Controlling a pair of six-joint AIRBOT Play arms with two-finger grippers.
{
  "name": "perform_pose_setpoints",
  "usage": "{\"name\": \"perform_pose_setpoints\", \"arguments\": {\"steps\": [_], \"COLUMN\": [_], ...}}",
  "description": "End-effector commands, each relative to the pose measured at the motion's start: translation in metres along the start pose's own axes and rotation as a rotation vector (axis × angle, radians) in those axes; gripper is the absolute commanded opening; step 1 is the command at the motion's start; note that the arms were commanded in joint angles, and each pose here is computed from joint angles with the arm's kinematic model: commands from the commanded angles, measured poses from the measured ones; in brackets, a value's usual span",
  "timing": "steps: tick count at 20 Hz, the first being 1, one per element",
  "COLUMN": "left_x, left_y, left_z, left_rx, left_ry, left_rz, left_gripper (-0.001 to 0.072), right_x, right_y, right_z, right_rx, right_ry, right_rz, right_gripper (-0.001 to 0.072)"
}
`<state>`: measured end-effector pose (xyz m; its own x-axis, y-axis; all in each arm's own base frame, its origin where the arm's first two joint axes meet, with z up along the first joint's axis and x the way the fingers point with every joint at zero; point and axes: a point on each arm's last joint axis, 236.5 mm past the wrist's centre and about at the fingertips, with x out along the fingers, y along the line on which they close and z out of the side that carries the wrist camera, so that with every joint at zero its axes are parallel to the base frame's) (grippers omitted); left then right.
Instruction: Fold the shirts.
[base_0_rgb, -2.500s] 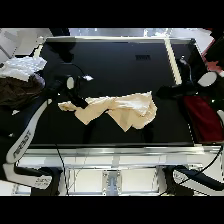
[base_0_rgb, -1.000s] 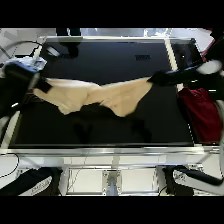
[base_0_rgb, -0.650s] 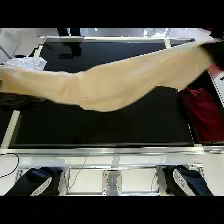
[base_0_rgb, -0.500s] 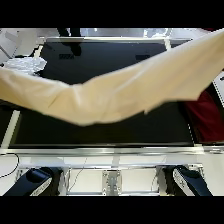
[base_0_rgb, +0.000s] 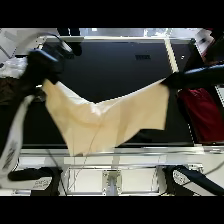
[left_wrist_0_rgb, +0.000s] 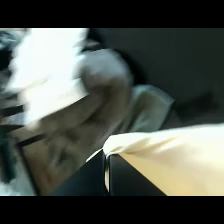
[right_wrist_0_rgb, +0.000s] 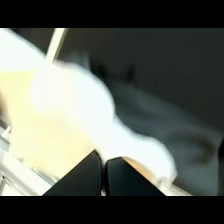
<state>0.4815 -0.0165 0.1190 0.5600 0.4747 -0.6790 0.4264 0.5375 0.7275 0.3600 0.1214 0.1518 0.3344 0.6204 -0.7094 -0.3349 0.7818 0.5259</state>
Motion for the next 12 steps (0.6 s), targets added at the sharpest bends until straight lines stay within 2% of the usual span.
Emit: {"name": "perform_pose_setpoints", "arguments": {"steps": [1, 2, 3, 5, 6, 7, 8, 9, 12], "left_x": [0.085, 0.092, 0.096, 0.096, 0.091, 0.081, 0.065, 0.043, -0.047], "left_y": [-0.049, -0.055, -0.055, -0.031, -0.01, 0.012, 0.037, 0.062, 0.131], "left_z": [0.038, 0.046, 0.052, 0.054, 0.053, 0.051, 0.05, 0.048, 0.019], "left_rx": [0.015, -0.001, -0.011, -0.057, -0.139, -0.256, -0.386, -0.501, -0.929], "left_ry": [0.001, -0.023, -0.044, -0.07, -0.077, -0.098, -0.138, -0.196, -0.387], "left_rz": [0.011, 0.008, 0.014, 0.081, 0.128, 0.16, 0.181, 0.2, 0.194], "left_gripper": [0.0154, 0.0454, 0.0593, 0.0597, 0.0597, 0.0597, 0.0596, 0.0596, 0.0595], "right_x": [0.109, 0.128, 0.141, 0.156, 0.156, 0.153, 0.146, 0.135, 0.076], "right_y": [-0.072, -0.089, -0.101, -0.123, -0.132, -0.138, -0.142, -0.146, -0.173], "right_z": [-0.043, -0.039, -0.031, -0.011, 0.0, 0.01, 0.022, 0.033, 0.059], "right_rx": [0.114, 0.129, 0.146, 0.177, 0.175, 0.164, 0.145, 0.115, 0.064], "right_ry": [0.129, 0.11, 0.074, -0.022, -0.071, -0.11, -0.138, -0.153, -0.16], "right_rz": [-0.047, -0.078, -0.1, -0.143, -0.171, -0.195, -0.214, -0.237, -0.368], "right_gripper": [0.0013, 0.0014, 0.0014, 0.0015, 0.0043, 0.0184, 0.0428, 0.0483, 0.0482]}}
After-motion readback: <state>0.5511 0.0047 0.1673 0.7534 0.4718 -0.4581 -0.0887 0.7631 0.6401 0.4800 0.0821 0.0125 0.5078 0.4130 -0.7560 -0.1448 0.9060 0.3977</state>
